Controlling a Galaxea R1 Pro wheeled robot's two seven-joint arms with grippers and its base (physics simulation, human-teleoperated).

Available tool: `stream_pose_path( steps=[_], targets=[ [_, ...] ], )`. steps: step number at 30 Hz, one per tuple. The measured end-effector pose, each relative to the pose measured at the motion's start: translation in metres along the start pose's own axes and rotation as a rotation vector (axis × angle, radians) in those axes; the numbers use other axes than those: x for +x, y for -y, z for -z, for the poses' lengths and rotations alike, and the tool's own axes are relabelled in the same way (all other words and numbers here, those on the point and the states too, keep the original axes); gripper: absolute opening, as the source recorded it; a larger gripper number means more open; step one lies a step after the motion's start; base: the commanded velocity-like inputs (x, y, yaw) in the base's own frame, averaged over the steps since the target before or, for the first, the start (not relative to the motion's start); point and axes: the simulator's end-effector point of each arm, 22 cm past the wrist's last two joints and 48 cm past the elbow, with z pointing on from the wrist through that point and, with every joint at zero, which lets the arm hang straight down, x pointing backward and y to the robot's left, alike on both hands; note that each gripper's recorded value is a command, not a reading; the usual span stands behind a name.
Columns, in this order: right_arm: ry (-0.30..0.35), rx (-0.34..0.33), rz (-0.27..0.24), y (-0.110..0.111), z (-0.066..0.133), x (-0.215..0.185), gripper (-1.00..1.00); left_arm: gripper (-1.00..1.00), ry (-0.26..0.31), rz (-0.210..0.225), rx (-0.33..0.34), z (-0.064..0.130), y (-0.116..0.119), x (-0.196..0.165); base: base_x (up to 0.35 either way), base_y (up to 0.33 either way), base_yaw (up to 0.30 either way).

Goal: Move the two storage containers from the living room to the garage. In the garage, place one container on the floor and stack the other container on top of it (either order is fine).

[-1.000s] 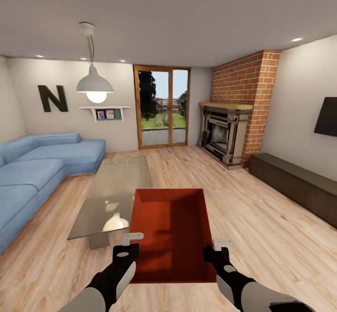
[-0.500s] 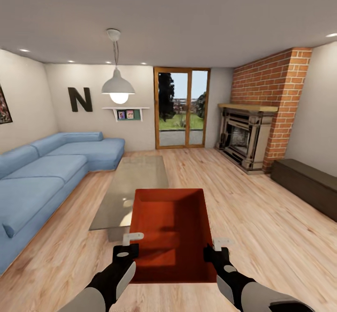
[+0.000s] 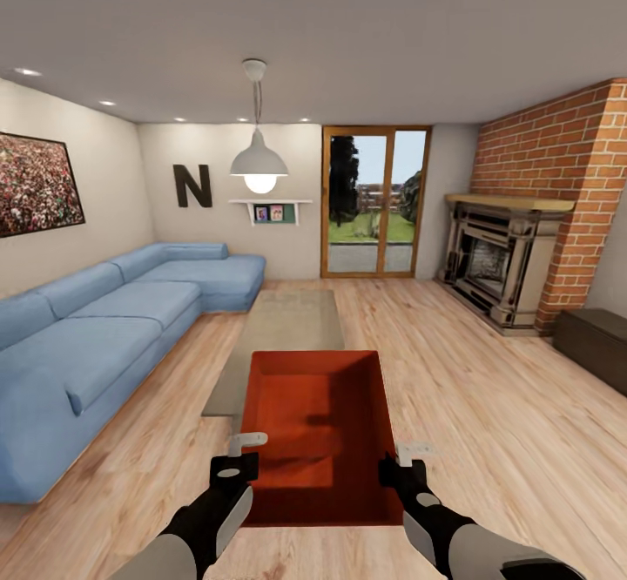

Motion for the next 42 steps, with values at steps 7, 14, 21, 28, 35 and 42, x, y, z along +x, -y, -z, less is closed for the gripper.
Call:
stream_pose_path(
  steps=[7,14,21,28,35,42],
  targets=[
    [0.000,0.000,0.000,-0.0001,0.0001,0.0000,-1.00,-1.00,0.000,0.000,0.000,0.0000,-0.0001,0.0000,0.000,0.000,0.265],
    [-0.001,0.000,0.000,0.0000,0.0001,0.0004,-1.00,-1.00,-0.001,0.000,0.000,0.0000,0.0000,0.0004,0.000,0.000,0.265],
    [-0.001,0.000,0.001,-0.0002,0.0001,0.0004,-1.00,-1.00,-0.001,0.000,0.000,-0.0001,-0.0002,0.0006,0.000,0.000,0.266],
    [-0.001,0.000,0.000,0.0000,0.0002,0.0005,-1.00,-1.00,-0.001,0.000,0.000,0.0000,0.0000,0.0005,0.000,0.000,0.266],
    [0.000,0.000,0.000,0.0000,0.0000,-0.0001,-1.00,-1.00,0.000,0.000,0.000,0.0000,0.0000,0.0000,0.000,0.000,0.266],
    [0.000,0.000,0.000,0.0000,0.0000,-0.0001,-1.00,-1.00,0.000,0.000,0.000,0.0000,0.0000,-0.0001,0.000,0.000,0.266]
  ],
)
